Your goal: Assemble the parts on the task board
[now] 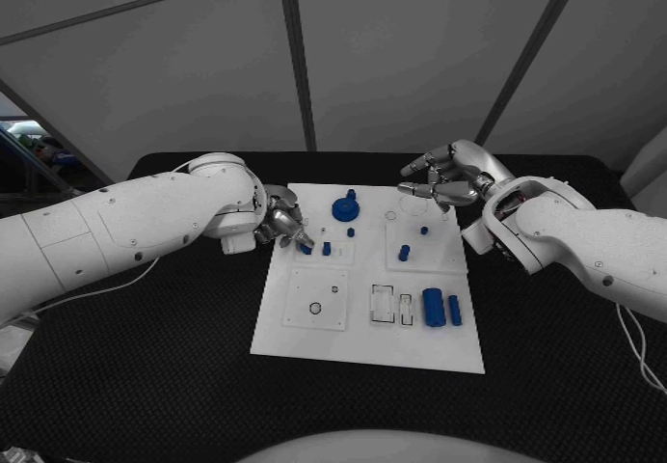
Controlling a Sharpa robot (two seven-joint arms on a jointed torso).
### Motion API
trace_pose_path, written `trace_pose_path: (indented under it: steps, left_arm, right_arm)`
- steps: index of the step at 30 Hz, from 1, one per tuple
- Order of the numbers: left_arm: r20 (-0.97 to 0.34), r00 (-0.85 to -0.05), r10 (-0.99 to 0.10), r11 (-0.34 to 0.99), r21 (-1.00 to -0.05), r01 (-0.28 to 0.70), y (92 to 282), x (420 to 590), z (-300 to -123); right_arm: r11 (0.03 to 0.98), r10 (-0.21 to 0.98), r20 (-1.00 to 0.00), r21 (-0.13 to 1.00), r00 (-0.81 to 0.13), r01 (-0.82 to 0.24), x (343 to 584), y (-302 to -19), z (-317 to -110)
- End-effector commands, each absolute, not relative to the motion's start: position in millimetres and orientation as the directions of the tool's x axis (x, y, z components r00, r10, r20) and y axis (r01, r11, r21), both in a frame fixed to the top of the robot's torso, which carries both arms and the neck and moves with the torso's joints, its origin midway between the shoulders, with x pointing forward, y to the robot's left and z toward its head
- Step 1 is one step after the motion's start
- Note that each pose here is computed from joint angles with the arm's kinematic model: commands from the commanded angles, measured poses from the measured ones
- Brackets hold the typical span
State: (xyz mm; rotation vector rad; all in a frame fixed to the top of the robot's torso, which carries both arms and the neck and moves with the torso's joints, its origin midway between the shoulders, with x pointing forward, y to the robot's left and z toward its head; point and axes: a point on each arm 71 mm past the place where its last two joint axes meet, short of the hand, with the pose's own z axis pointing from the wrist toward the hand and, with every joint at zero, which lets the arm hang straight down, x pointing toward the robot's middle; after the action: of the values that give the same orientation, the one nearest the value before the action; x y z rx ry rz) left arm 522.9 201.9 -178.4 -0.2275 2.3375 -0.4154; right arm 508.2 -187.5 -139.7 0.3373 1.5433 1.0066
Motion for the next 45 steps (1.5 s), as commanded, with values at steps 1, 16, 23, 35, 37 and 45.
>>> trace_pose_path:
  steps: [1, 16, 23, 35, 37, 45]
  left_arm:
    - [-0.639, -0.727, -0.251, 0.942, -0.334, -0.031, 200.5, 522.0, -180.9]
    - [-0.612, -0.764, -0.206, 0.957, -0.290, -0.026, 195.1, 523.7, -185.2]
    - [-0.616, -0.759, -0.212, 0.957, -0.288, -0.034, 192.7, 525.6, -185.4]
    - [-0.632, -0.746, -0.211, 0.960, -0.276, -0.037, 191.1, 528.4, -185.2]
    - [-0.632, -0.746, -0.209, 0.961, -0.274, -0.037, 191.4, 528.5, -185.3]
    - [-0.633, -0.745, -0.210, 0.961, -0.272, -0.040, 192.3, 529.3, -185.5]
  right_arm:
    - [0.578, 0.704, -0.660, 0.747, -0.261, -0.329, 507.9, -186.3, -138.6]
    - [0.581, 0.705, -0.661, 0.746, -0.257, -0.326, 508.4, -188.6, -138.7]
    - [0.581, 0.705, -0.661, 0.746, -0.256, -0.326, 508.3, -188.9, -138.6]
    - [0.583, 0.706, -0.662, 0.745, -0.252, -0.324, 508.4, -190.8, -138.6]
    - [0.584, 0.706, -0.662, 0.745, -0.251, -0.323, 508.5, -191.6, -138.6]
    - [0.583, 0.705, -0.663, 0.744, -0.251, -0.326, 508.7, -192.1, -138.6]
